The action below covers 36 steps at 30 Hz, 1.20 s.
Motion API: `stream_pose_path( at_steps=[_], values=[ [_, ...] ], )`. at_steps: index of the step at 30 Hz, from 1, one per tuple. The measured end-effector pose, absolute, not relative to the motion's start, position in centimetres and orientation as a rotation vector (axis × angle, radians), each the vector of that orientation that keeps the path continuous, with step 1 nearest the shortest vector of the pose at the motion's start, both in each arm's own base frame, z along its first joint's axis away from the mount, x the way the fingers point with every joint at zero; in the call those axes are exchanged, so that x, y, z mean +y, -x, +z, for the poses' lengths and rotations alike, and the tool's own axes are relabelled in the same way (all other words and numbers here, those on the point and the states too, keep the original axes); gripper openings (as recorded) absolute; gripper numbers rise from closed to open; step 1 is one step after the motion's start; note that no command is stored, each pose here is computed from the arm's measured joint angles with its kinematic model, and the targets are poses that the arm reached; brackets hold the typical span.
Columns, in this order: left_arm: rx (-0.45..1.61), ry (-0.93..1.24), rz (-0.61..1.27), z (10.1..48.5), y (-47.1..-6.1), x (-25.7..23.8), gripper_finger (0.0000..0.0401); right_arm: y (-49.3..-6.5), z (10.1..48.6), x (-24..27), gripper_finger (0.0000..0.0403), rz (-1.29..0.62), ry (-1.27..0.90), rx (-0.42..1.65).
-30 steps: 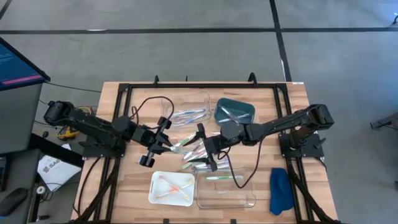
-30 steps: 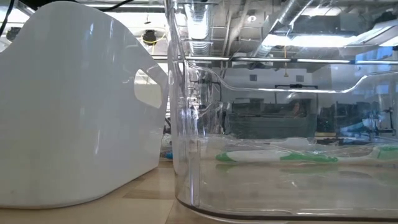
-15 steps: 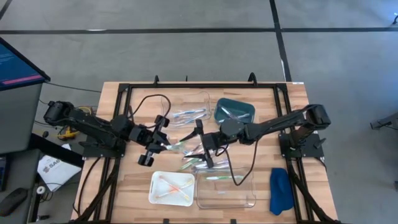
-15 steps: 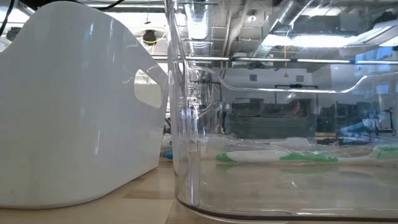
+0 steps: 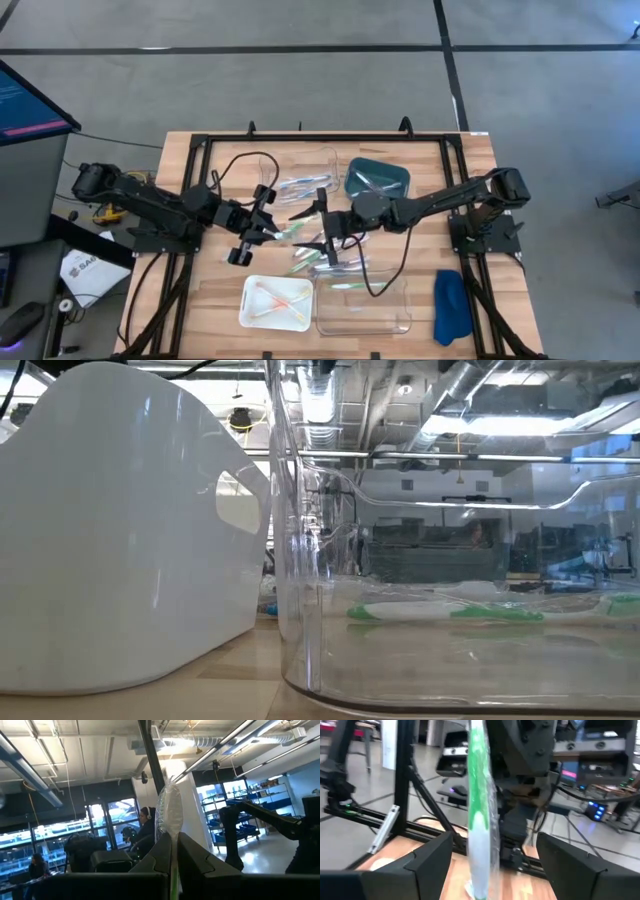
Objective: Pick & Place Toothbrushes
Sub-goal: Put the green toothbrush into the bottom transparent bin
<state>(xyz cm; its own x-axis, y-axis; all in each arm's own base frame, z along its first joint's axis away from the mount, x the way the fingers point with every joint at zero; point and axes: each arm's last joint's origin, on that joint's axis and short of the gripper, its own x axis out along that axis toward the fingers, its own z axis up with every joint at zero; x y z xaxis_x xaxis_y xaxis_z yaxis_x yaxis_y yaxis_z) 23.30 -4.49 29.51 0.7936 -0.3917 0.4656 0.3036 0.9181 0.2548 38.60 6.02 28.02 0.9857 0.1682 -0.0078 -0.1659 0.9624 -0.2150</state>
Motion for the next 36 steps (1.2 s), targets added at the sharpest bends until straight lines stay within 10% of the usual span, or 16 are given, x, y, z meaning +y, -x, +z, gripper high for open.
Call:
stream_pose_path(
  at_steps=[36],
  values=[
    [-0.446,-0.16,-0.316,28.8,-23.8,-3.6,0.0007,-38.5,26.5,5.4,0.0281,0.121,0.185,0.154]
  ],
)
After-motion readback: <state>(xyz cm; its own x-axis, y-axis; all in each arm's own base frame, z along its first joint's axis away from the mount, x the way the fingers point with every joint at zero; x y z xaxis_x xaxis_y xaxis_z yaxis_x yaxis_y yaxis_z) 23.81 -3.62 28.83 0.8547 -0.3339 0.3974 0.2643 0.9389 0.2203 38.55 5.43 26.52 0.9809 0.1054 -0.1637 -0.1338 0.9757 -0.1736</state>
